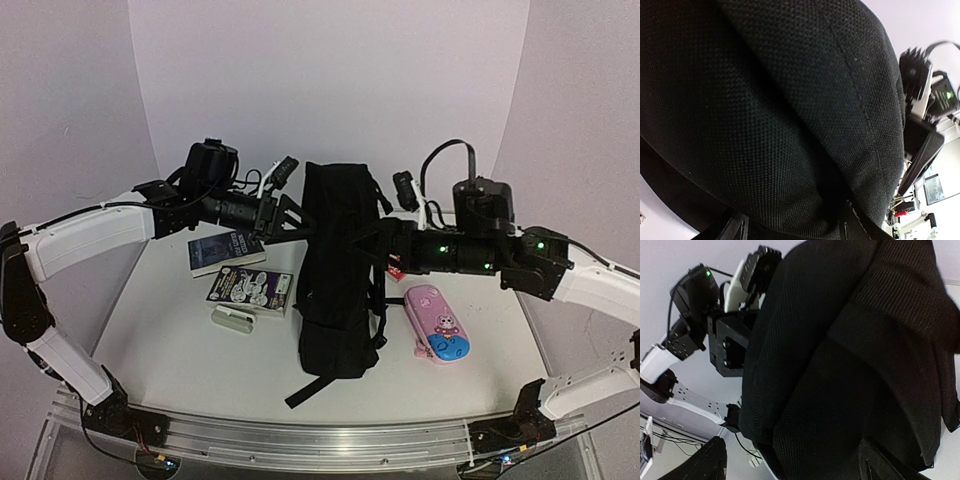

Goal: Pack the student bag
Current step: Adjust the student bag at the center of the board.

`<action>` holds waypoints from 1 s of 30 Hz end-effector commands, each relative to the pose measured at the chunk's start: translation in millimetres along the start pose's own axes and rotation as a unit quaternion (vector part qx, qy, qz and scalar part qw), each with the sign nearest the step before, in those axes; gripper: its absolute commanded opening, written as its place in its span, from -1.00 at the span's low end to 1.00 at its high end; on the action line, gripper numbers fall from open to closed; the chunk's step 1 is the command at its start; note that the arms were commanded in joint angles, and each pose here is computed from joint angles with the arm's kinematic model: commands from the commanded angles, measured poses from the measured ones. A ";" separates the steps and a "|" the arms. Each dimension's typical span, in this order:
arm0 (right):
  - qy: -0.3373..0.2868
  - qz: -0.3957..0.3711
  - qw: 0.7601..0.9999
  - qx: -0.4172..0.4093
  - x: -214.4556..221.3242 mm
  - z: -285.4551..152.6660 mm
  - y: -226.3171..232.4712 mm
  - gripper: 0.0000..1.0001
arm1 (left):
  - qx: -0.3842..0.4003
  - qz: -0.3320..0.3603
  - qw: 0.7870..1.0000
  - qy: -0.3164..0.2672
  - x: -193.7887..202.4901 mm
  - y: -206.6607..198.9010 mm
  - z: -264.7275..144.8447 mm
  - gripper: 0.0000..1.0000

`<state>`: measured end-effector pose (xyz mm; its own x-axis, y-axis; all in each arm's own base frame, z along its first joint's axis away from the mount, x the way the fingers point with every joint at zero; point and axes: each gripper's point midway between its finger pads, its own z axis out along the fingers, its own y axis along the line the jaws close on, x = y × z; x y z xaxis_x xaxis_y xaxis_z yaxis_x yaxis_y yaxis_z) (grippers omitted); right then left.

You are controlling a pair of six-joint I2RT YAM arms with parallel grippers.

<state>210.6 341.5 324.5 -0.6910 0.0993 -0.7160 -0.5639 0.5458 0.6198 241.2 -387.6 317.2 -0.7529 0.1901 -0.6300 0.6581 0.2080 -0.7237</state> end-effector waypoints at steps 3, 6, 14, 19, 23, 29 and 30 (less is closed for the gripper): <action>-0.063 0.003 0.992 0.106 -15.7 12.0 -30.3 -0.48 | 0.022 0.029 0.999 0.001 2.5 -18.6 -7.8 0.16; -0.070 -0.035 0.990 0.116 -23.6 10.3 -33.0 -0.96 | 0.017 0.044 0.999 0.010 12.7 -18.0 -10.1 0.17; -0.036 -0.083 0.992 0.083 -54.2 16.2 -63.1 -1.00 | -0.021 0.054 0.998 0.036 59.3 -7.2 -18.0 0.37; -0.031 -0.084 0.993 0.081 -63.5 18.7 -76.0 -1.00 | -0.057 0.054 0.996 0.052 80.4 -1.5 -15.5 0.38; -0.024 -0.083 0.993 0.078 -62.9 24.2 -78.0 -1.00 | -0.075 0.055 0.994 0.050 79.3 4.3 -15.3 0.33; -0.021 -0.080 0.994 0.074 -62.3 25.3 -77.0 -1.00 | -0.079 0.065 0.994 0.048 68.8 11.0 -3.3 0.26; -0.020 -0.079 0.994 0.071 -61.6 25.2 -76.0 -1.00 | -0.078 0.070 0.993 0.047 66.6 10.9 -1.5 0.25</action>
<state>307.1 308.8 294.9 -0.6084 0.0307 -0.7930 -0.5531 0.7001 0.4515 185.5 -361.9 255.3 -0.7006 0.3308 -0.6322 0.7135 0.3275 -0.6193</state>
